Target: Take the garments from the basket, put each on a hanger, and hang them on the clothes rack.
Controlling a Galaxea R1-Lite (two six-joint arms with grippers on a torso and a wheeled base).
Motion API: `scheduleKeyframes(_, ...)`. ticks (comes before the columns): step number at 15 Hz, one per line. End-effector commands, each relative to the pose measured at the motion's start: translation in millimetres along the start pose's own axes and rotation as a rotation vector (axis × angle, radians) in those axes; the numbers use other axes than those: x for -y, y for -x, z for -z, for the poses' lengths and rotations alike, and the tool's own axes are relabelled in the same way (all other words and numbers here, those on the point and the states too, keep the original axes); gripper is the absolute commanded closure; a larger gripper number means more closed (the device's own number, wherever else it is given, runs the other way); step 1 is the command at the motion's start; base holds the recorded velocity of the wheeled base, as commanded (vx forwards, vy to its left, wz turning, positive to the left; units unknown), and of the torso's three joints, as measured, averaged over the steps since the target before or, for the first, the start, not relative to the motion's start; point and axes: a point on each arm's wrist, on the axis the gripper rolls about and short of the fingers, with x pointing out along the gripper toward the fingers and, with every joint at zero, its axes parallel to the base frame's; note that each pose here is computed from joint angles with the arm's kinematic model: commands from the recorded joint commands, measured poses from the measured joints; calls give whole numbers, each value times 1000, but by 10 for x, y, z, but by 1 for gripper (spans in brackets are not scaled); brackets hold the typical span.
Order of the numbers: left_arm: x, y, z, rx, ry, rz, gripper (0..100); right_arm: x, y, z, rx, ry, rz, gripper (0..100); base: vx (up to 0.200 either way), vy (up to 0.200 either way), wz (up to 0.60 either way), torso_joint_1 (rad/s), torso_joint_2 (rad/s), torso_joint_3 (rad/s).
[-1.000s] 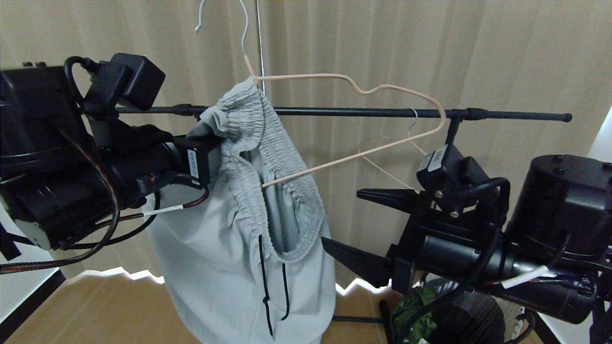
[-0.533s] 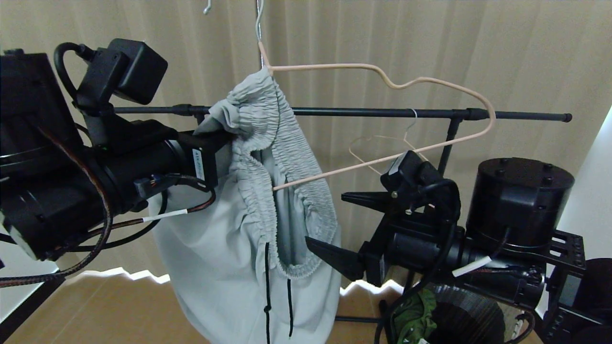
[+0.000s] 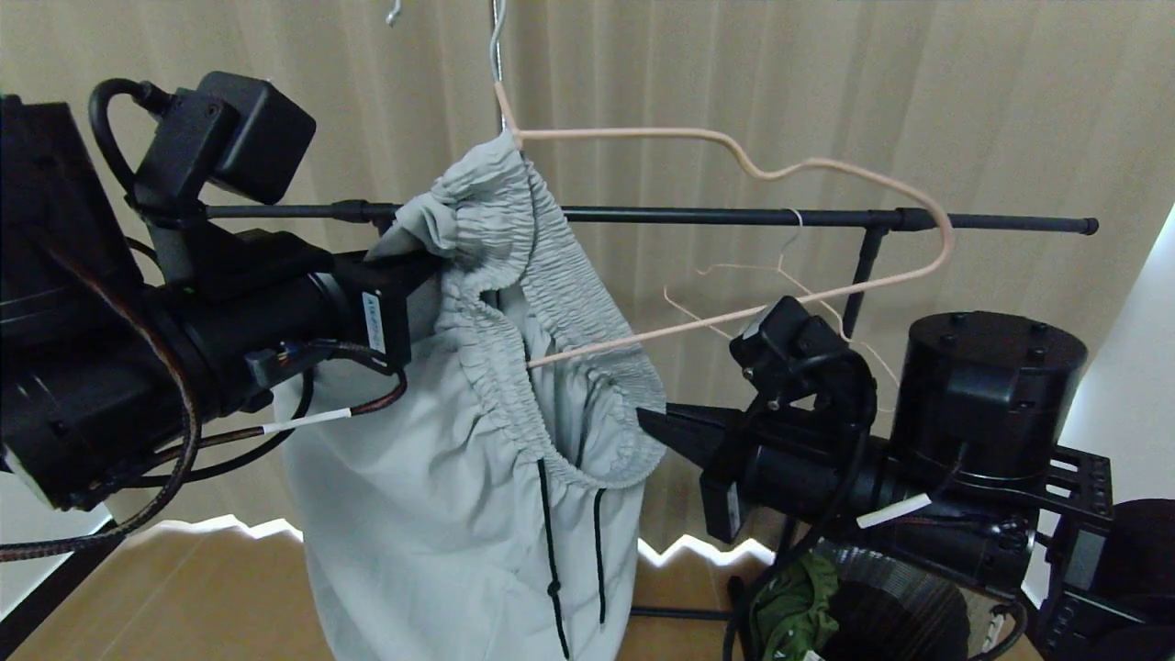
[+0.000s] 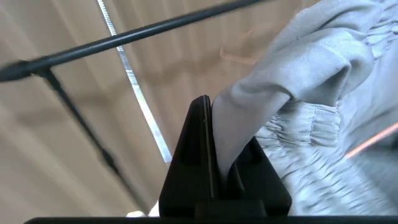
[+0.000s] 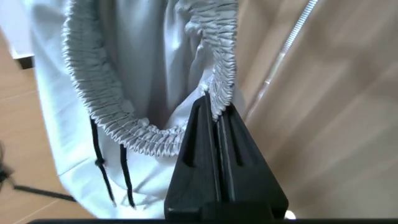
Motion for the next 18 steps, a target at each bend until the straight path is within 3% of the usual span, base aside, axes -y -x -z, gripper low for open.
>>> scheduleKeyframes(1,-108,35,91,-16,-70,-47,100,195,165,-20,15,-10,80,100,0,0,0,0,0,0)
scheduleKeyframes(2,-108,35,91,-16,-70,-47,100,195,165,-20,15,-10,80,100,0,0,0,0,0,0)
scheduleKeyframes(3,-242,47,187,1,-161,-115,100,376,272,-7,18,-26,151,100,0,0,0,0,0,0)
scheduleKeyframes(5,-324,81,303,3,-269,-163,100,523,353,-31,32,-35,209,100,0,0,0,0,0,0)
scheduleKeyframes(8,-365,115,411,-7,-367,-191,100,623,421,-56,46,-39,251,100,0,0,0,0,0,0)
scheduleKeyframes(13,-462,154,564,-81,-451,-223,100,641,463,-97,61,-35,260,100,0,0,0,0,0,0)
scheduleKeyframes(18,-510,167,660,-124,-453,-240,100,619,478,-159,76,-30,250,100,0,0,0,0,0,0)
